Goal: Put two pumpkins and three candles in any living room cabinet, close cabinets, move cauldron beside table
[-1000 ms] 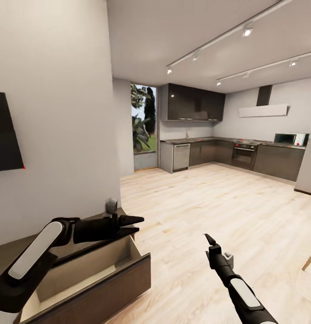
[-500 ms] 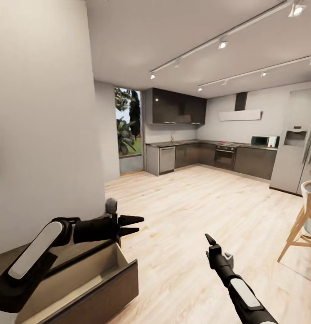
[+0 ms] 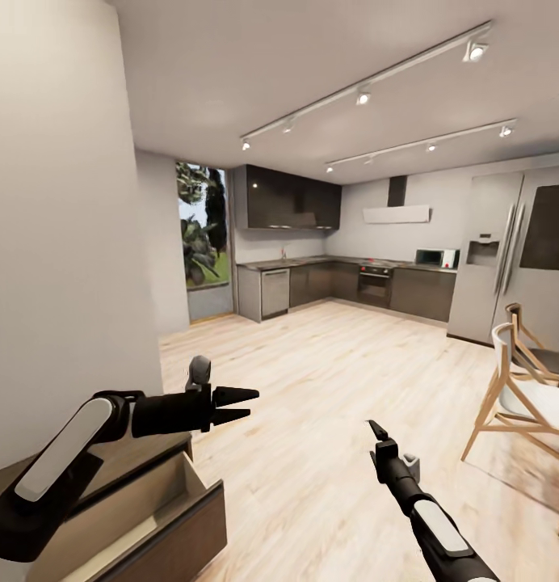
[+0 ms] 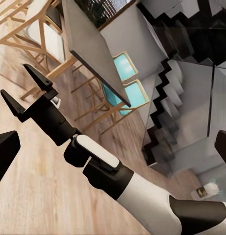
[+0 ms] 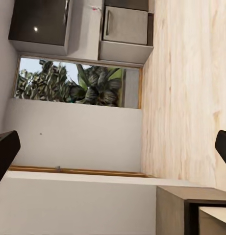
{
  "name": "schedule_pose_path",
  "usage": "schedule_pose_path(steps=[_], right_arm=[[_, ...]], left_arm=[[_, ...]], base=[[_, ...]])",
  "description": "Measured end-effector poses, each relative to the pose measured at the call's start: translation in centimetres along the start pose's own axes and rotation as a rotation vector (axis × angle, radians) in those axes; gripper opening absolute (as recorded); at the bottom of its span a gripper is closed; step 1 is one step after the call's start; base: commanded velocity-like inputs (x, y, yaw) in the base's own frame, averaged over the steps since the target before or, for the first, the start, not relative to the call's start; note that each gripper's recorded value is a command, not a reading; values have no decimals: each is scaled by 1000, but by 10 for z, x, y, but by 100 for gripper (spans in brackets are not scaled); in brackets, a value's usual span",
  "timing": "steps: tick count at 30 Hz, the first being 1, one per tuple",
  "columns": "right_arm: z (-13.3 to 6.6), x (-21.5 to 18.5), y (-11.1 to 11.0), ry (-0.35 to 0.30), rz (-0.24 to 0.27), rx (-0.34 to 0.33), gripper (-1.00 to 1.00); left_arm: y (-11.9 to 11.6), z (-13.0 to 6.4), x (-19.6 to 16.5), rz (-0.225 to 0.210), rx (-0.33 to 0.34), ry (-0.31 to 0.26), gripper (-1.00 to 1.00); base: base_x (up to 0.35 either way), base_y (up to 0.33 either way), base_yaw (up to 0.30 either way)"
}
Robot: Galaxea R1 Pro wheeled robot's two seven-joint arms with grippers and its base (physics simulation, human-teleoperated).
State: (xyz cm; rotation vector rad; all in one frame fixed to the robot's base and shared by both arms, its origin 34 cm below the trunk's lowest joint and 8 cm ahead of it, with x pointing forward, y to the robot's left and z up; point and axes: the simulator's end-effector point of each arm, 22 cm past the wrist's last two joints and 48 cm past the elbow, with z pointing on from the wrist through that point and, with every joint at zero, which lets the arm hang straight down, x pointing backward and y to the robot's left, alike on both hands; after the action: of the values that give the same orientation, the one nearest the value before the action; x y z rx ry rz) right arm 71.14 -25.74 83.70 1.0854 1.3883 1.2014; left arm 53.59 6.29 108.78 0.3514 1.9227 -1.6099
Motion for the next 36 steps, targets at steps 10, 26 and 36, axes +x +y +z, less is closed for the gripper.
schedule_pose_path(steps=[10,26,36], right_arm=[[-1,-3,23,-2,-2,-11,100],[-3,-8,58,-5,-3,-27,100],[-4,-9,67,-8,-1,-37,100]], left_arm=[[-18,-2,-11,11,2,-3,100],[-48,-5,-27,27,7,-7,100],[-58,-4,-28,37,18,-7,100]], base=[[0,0,-211],[0,0,-206],[0,0,-210]])
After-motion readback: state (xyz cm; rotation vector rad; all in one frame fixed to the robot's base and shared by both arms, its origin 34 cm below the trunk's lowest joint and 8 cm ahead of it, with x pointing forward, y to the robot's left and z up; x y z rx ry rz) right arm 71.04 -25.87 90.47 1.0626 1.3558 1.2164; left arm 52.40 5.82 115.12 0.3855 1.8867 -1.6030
